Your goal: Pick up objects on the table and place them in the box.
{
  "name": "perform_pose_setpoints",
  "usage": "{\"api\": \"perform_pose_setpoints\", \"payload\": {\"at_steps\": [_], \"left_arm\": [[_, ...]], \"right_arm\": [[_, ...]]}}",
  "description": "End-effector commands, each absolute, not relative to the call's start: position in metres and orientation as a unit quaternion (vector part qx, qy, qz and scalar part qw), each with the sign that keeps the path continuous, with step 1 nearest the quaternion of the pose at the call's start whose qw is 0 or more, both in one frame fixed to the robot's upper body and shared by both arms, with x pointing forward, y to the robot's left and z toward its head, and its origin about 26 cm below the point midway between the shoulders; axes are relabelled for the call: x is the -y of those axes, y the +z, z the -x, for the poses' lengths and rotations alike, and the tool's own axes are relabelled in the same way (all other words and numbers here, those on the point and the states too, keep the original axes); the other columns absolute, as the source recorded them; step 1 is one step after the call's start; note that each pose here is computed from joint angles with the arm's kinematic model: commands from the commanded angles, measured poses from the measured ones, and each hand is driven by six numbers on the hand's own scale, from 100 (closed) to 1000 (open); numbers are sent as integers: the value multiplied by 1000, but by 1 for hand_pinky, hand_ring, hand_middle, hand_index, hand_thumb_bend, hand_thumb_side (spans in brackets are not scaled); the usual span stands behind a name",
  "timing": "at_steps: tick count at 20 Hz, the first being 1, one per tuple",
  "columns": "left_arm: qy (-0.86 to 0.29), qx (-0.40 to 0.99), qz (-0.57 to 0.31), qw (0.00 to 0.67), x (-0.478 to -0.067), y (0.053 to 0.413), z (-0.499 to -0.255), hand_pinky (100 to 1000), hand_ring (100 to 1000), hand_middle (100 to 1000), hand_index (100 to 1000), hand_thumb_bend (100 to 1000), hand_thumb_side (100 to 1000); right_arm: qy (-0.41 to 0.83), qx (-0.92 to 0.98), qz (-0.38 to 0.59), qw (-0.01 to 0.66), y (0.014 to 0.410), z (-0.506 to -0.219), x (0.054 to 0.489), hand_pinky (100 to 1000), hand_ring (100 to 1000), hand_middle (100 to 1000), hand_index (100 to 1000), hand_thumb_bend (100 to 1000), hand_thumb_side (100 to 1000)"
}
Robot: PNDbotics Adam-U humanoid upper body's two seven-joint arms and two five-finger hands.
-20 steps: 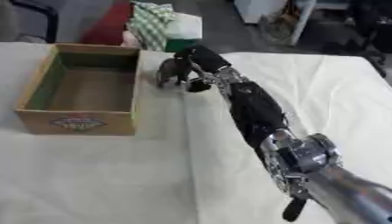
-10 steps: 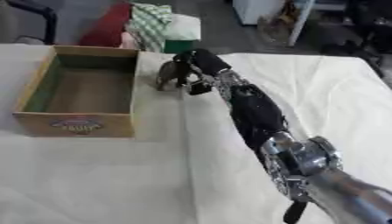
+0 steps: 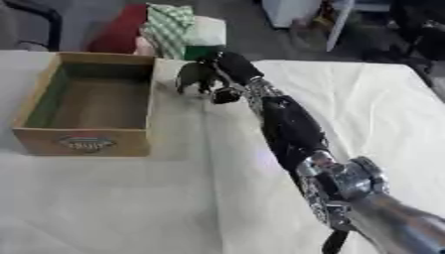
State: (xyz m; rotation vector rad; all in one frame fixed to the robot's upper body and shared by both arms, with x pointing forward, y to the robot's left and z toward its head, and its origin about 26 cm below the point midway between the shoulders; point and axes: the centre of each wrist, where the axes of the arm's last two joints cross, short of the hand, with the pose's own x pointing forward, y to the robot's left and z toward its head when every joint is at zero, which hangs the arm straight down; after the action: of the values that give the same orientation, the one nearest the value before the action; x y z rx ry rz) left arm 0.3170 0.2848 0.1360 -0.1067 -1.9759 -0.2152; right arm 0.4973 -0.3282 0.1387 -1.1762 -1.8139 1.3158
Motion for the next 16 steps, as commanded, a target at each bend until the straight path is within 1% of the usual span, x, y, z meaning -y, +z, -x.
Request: {"api": "perform_pose_setpoints", "payload": {"at_steps": [1, 8, 16], "left_arm": [[-94, 843, 42, 527, -286, 148, -317, 680, 715, 586, 566, 100, 841], [-94, 844, 42, 527, -286, 149, -317, 679, 715, 585, 567, 100, 839], [-95, 843, 46, 527, -286, 149, -318, 678, 715, 584, 567, 100, 837]], "right_arm": [[478, 702, 454, 268, 167, -501, 331, 706, 445, 187, 138, 100, 192], [463, 732, 440, 236, 191, -504, 319, 716, 462, 179, 138, 100, 151], [453, 776, 398, 184, 226, -509, 284, 729, 475, 181, 139, 100, 115]]}}
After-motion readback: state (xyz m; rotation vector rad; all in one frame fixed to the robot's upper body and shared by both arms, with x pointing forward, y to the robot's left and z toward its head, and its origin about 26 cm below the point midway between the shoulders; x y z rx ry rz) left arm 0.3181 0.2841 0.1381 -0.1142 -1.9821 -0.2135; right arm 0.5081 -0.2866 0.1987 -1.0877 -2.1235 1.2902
